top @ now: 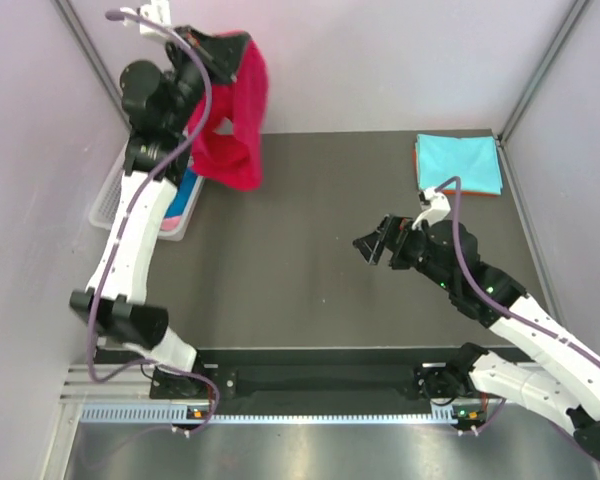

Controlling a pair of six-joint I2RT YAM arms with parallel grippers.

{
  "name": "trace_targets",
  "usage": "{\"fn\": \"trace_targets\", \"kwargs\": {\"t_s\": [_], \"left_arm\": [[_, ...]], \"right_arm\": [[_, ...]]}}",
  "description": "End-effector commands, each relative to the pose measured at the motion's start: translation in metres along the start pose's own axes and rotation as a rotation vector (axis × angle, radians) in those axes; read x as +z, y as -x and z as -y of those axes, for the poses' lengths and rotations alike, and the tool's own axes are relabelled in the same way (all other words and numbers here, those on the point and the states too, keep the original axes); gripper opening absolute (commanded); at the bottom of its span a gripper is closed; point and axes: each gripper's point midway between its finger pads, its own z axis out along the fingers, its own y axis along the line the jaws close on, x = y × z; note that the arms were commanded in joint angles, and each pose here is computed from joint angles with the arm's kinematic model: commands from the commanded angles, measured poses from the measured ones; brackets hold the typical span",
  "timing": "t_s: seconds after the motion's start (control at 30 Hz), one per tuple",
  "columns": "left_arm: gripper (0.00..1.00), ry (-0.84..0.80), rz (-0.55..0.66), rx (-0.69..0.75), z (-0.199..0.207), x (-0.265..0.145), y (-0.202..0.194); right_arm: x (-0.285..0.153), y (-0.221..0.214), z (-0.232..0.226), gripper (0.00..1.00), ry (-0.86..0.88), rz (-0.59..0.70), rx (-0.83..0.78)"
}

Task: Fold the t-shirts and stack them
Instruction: Move the tshirt to the center of the board

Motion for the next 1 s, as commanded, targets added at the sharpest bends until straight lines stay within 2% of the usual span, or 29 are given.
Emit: {"fn": "trace_targets", "kwargs": {"t_s": [0.0,0.07,0.1,0.13,0.17,0.2,0.27,0.3,0.37,0.43,0.53,0.67,0.77,0.8,0.93,0.97], "left_arm": [[0.0,-0.18,-0.035,-0.065,0.067,-0.041,-0.007],[0.0,-0.21,-0.124,-0.14,0.079,-0.059,-0.044],[0.0,-0.231,-0.128,-0.183,0.092,-0.078,-0.047],[0.0,-0.17,-0.238,-0.236,0.068,-0.091,-0.105],[0.0,-0.157,-0.292,-0.273,0.069,-0.105,-0.131],[0.0,-0.107,-0.383,-0.316,0.053,-0.131,-0.175],[0.0,-0.058,-0.485,-0.346,0.04,-0.16,-0.219],[0.0,-0.001,-0.569,-0.382,0.025,-0.187,-0.255],[0.0,0.028,-0.702,-0.431,0.021,-0.227,-0.304],[0.0,0.022,-0.796,-0.454,0.025,-0.251,-0.329],[0.0,0.015,-0.866,-0.466,0.036,-0.278,-0.353],[0.0,0.024,-0.964,-0.388,0.051,-0.311,-0.373],[0.0,-0.027,-1.016,-0.377,0.065,-0.333,-0.384],[0.0,-0.053,-1.028,-0.398,0.07,-0.34,-0.388],[0.08,-0.133,-1.097,-0.458,0.09,-0.363,-0.397],[0.11,-0.142,-1.103,-0.463,0.093,-0.365,-0.396]], "right_arm": [[-0.017,0.014,-0.004,1.0,0.02,0.074,0.019],[-0.019,0.013,0.006,0.99,-0.02,0.089,0.042],[-0.022,0.01,0.011,0.99,-0.033,0.094,0.05],[-0.022,0.007,0.016,0.99,-0.051,0.092,0.057],[-0.023,0.006,0.02,0.99,-0.066,0.1,0.072],[-0.023,0.0,0.026,0.99,-0.079,0.091,0.074],[-0.022,-0.007,0.033,0.98,-0.104,0.079,0.08],[-0.019,-0.013,0.038,0.98,-0.119,0.065,0.08],[-0.014,-0.021,0.044,0.98,-0.14,0.047,0.079],[-0.009,-0.024,0.046,0.96,-0.143,0.042,0.078],[0.002,-0.03,0.05,0.94,-0.17,0.022,0.075],[0.024,-0.03,0.057,0.9,-0.226,0.015,0.063],[0.043,-0.019,0.064,0.87,-0.27,0.026,0.0],[0.051,-0.003,0.065,0.86,-0.278,0.067,-0.004],[0.094,0.011,0.067,0.81,-0.216,0.051,-0.119],[0.112,-0.003,0.072,0.79,-0.204,-0.016,-0.128]]}}
